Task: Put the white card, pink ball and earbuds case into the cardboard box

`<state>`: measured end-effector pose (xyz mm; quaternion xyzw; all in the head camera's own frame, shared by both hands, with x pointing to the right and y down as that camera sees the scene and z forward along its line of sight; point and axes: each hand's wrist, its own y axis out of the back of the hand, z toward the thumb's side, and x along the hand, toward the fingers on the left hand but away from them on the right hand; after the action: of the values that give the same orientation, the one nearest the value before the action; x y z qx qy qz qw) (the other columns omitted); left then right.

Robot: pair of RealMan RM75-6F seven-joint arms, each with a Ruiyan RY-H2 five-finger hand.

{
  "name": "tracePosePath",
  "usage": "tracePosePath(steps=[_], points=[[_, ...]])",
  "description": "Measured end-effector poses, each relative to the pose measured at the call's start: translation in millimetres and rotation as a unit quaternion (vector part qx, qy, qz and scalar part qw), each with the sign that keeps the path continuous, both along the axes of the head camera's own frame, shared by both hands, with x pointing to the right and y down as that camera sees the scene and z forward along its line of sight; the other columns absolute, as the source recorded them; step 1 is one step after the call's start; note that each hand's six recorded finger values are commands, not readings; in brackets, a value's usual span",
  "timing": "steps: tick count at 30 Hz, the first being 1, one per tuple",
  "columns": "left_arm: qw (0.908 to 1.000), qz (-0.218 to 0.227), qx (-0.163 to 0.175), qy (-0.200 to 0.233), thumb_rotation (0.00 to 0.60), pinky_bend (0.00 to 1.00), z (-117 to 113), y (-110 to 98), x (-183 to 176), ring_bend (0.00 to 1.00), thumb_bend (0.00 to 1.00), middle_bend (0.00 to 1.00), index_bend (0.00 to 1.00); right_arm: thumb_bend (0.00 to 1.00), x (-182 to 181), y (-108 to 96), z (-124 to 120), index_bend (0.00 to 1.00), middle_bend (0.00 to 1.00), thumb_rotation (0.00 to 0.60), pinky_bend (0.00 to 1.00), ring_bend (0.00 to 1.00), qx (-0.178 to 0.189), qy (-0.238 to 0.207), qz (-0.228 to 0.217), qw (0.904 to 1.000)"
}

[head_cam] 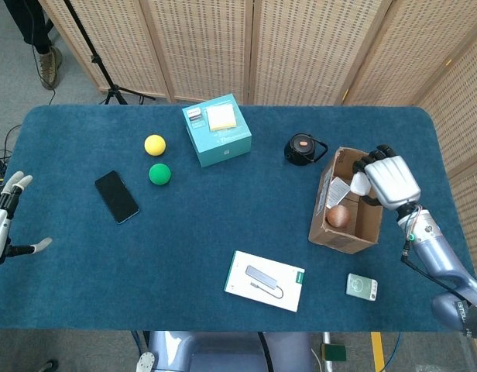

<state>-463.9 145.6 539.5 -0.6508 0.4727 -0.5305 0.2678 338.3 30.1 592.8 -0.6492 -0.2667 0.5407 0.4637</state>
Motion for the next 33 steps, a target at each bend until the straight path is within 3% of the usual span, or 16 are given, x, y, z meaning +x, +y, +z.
tracePosePath(steps=[3, 5, 7, 10, 15, 22, 28, 33], points=[[1.0, -0.001, -0.004, 0.0, 0.6, 0.0, 2.1, -0.1, 0.0, 0.0, 0.0, 0.0, 0.0, 0.34, 4.1, 5.0, 13.0, 0.5, 0.4, 0.6, 0.17, 0.31, -0.016, -0.005, 0.008, 0.9998], [1.0, -0.001, -0.005, -0.001, 0.6, 0.0, 2.6, -0.2, -0.2, 0.0, 0.0, 0.0, 0.0, 0.18, 5.4, 7.6, 18.5, 0.37, 0.29, 0.6, 0.17, 0.26, -0.023, 0.002, 0.005, 0.9997], [1.0, -0.001, -0.004, -0.001, 0.6, 0.0, 2.5, -0.4, -0.2, 0.0, 0.0, 0.0, 0.0, 0.01, 6.9, 10.0, 22.7, 0.13, 0.09, 0.6, 0.17, 0.17, -0.035, 0.014, 0.001, 0.9993], [1.0, -0.002, -0.004, -0.002, 0.6, 0.0, 2.6, -0.6, -0.3, 0.0, 0.0, 0.0, 0.0, 0.0, 7.8, 11.7, 25.4, 0.02, 0.0, 0.6, 0.17, 0.08, -0.045, 0.028, -0.004, 0.9986], [1.0, -0.002, -0.005, -0.001, 0.6, 0.0, 2.9, -0.7, -0.5, 0.0, 0.0, 0.0, 0.0, 0.0, 3.4, 7.4, 10.5, 0.01, 0.0, 0.6, 0.15, 0.04, -0.019, 0.015, -0.003, 0.9997], [1.0, -0.001, -0.002, -0.004, 0.6, 0.0, 0.7, 1.8, -1.5, 0.0, 0.0, 0.0, 0.0, 0.0, 0.7, 13.4, -34.6, 0.01, 0.0, 0.6, 0.13, 0.02, 0.041, -0.027, 0.009, 0.9987], [0.9995, -0.001, 0.023, -0.023, 0.6, 0.0, 0.2, 8.8, -7.3, 0.0, 0.0, 0.0, 0.0, 0.0, 27.9, 50.1, -60.9, 0.01, 0.0, 0.6, 0.01, 0.0, 0.087, -0.059, 0.048, 0.9933], [0.999, 0.001, 0.029, -0.032, 0.6, 0.0, 4.8, 22.2, -13.5, 0.0, 0.0, 0.0, 0.0, 0.0, 52.1, 88.4, -67.8, 0.01, 0.0, 0.6, 0.0, 0.0, 0.108, -0.073, 0.083, 0.988]])
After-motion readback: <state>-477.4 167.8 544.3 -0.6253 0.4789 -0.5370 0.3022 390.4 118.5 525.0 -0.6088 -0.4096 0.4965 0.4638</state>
